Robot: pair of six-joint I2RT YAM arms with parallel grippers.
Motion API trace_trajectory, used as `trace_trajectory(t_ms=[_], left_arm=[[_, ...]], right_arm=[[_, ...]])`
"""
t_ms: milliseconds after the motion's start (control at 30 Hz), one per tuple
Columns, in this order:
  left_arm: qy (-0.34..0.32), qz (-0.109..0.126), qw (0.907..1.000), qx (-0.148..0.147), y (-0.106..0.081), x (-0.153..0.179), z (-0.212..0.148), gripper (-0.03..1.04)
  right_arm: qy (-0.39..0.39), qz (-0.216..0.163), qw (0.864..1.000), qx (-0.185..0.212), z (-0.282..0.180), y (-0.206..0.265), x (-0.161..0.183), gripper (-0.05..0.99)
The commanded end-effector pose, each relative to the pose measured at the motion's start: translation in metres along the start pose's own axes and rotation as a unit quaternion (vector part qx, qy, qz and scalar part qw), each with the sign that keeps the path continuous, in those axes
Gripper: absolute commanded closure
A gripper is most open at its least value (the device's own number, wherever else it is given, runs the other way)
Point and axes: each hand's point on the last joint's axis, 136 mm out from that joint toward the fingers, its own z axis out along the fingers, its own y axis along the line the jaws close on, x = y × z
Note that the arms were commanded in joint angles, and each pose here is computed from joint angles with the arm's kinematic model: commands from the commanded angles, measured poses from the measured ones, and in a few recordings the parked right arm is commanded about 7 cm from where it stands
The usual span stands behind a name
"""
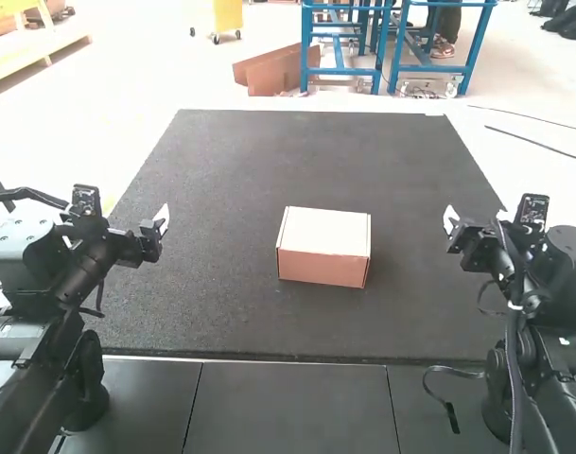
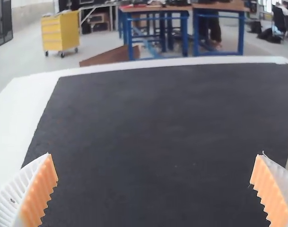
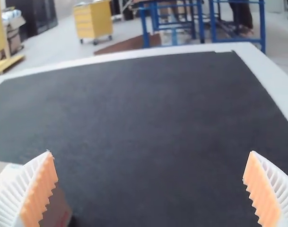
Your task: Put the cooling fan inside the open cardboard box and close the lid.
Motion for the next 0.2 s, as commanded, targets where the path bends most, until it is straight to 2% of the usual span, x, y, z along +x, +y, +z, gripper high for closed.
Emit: trace_trajectory(t_ms=[0,167], left_arm=[[-0.005,0.020,0.9998,-0.001,0.0017,-0.0008,-0.0006,0.04],[-0.004,0.027,0.9996,-0.011,0.0066,-0.0002,-0.0009,0.04]], right_arm=[[0.002,-0.018,1.000,0.021,0.0000,-0.0067,0.0024,0.03],[0.007,-0.023,0.999,0.021,-0.0001,-0.0070,0.0050,0.03]])
